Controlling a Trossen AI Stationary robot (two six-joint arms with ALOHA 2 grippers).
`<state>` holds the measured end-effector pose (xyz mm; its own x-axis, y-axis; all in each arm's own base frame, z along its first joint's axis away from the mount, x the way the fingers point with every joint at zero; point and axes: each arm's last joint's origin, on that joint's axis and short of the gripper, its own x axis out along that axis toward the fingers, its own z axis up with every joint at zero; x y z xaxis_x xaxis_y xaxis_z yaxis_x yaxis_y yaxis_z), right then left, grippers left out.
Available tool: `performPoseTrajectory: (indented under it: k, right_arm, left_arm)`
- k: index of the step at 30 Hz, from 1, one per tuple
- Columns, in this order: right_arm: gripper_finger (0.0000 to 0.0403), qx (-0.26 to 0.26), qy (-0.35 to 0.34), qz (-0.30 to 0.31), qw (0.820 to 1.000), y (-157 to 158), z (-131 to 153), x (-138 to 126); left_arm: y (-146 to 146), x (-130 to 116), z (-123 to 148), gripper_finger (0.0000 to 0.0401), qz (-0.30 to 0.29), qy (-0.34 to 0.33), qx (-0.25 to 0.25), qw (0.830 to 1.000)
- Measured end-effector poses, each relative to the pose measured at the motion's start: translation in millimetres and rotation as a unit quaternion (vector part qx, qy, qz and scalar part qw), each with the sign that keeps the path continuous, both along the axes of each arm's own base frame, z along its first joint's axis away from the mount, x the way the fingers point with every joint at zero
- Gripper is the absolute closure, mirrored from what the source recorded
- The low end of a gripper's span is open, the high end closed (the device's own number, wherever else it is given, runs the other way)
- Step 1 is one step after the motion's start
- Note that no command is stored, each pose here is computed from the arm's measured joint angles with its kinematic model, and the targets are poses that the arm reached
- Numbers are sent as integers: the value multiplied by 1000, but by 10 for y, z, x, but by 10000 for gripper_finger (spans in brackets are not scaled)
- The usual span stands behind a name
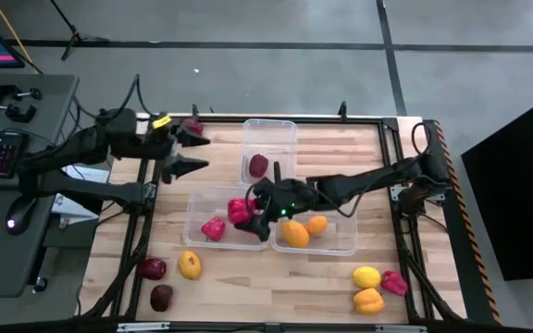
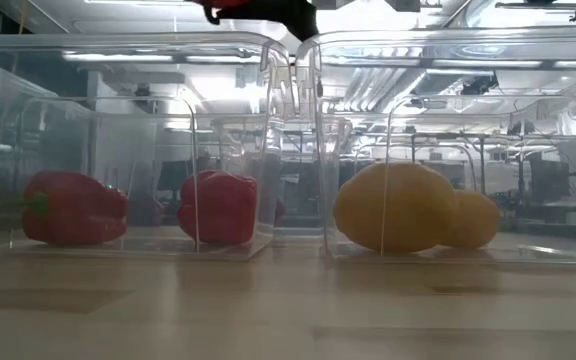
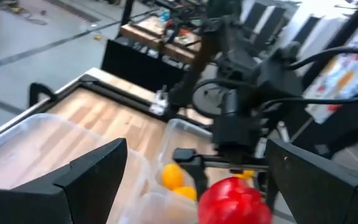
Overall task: Sort produce into baskets
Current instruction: Put the top right red bell pepper into the middle left transparent bin, then put the bottom right yellow bell pepper into the middle right transparent bin
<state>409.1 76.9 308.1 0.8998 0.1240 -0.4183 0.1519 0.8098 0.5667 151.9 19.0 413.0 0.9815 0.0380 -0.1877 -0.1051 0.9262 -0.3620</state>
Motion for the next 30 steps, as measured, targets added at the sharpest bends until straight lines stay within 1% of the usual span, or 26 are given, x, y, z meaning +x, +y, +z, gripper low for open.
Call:
performPoseTrajectory:
  k: [4,8,11,14,17,20,23,26,30]
  right_arm:
    - [15,-2,10,3,1000,73,-75,24]
    - [10,4,16,-1,1000,71,-108,40]
    - [8,-8,13,-1,1000,18,-102,51]
    - [8,-9,9,4,1000,-82,-59,45]
    - [7,-18,-12,21,1000,-208,109,-30]
    - [7,-53,-24,29,998,-301,324,-198]
    - [6,-82,-13,37,996,-354,539,-461]
    - [6,-108,3,14,994,-379,738,-761]
    - [6,-131,34,-8,991,-333,911,-1162]
  left_arm:
    - [-100,-41,36,29,-27,-15,-1,1000]
    - [-178,-35,52,29,-42,-24,-11,999]
    - [-224,-27,49,29,-49,-22,-14,998]
    - [-262,-4,41,29,-36,-20,-31,999]
    - [-322,63,11,29,-36,-9,-46,998]
    - [-421,189,-54,29,-46,15,-64,997]
    - [-564,350,-136,29,-60,38,-75,995]
    - [-744,542,-214,29,-88,47,-79,992]
    - [-989,737,-295,29,-130,45,-81,987]
